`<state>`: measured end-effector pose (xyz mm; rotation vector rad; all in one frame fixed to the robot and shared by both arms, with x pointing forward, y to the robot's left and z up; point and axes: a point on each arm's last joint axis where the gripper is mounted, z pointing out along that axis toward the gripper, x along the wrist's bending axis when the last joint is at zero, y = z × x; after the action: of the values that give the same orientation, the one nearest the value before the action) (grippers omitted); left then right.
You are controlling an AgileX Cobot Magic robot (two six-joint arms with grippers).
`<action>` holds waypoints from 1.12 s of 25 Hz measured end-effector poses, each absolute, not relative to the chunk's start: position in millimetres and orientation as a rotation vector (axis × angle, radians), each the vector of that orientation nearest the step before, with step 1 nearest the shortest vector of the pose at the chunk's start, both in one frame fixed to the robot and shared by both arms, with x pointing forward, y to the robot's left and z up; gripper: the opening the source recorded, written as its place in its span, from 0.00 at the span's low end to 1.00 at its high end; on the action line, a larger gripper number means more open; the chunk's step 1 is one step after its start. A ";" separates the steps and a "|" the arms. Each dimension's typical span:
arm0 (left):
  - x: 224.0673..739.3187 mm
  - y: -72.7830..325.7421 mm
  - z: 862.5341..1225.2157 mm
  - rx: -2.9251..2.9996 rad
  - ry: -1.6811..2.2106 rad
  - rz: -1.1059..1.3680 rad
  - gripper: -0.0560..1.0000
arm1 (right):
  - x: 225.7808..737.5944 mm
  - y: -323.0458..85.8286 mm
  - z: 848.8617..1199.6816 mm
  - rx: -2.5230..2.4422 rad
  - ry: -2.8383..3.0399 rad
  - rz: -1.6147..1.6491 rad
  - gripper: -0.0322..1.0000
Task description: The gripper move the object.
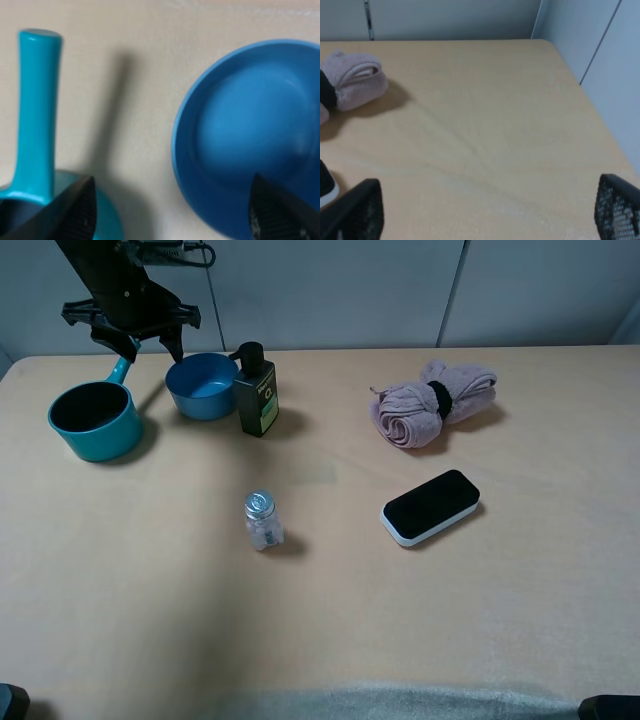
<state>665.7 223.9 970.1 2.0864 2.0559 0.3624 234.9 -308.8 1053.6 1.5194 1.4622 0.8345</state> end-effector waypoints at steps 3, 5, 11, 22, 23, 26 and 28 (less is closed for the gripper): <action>657.3 226.3 992.9 2.081 2.056 0.378 0.72 | 234.9 -308.8 1053.6 1.519 1.462 0.835 0.65; 649.4 229.2 1009.5 2.089 2.062 0.393 0.72 | 234.9 -308.8 1053.6 1.519 1.462 0.835 0.65; 618.4 237.4 1062.3 2.072 2.073 0.427 0.72 | 234.9 -308.8 1053.6 1.519 1.462 0.835 0.65; 498.5 267.3 1137.7 1.917 1.951 0.577 0.72 | 234.9 -308.8 1053.6 1.519 1.462 0.835 0.65; 484.9 273.6 1142.6 1.888 1.952 0.597 0.72 | 234.9 -308.8 1053.6 1.519 1.462 0.835 0.65; 444.5 290.9 1144.9 1.825 1.978 0.638 0.72 | 234.9 -308.8 1053.6 1.519 1.462 0.835 0.65; 417.4 300.7 1145.3 1.791 1.985 0.677 0.72 | 234.9 -308.8 1053.6 1.519 1.462 0.835 0.65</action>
<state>417.4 300.7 1145.3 1.7907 1.9849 0.6769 234.9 -308.8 1053.6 1.5194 1.4622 0.8345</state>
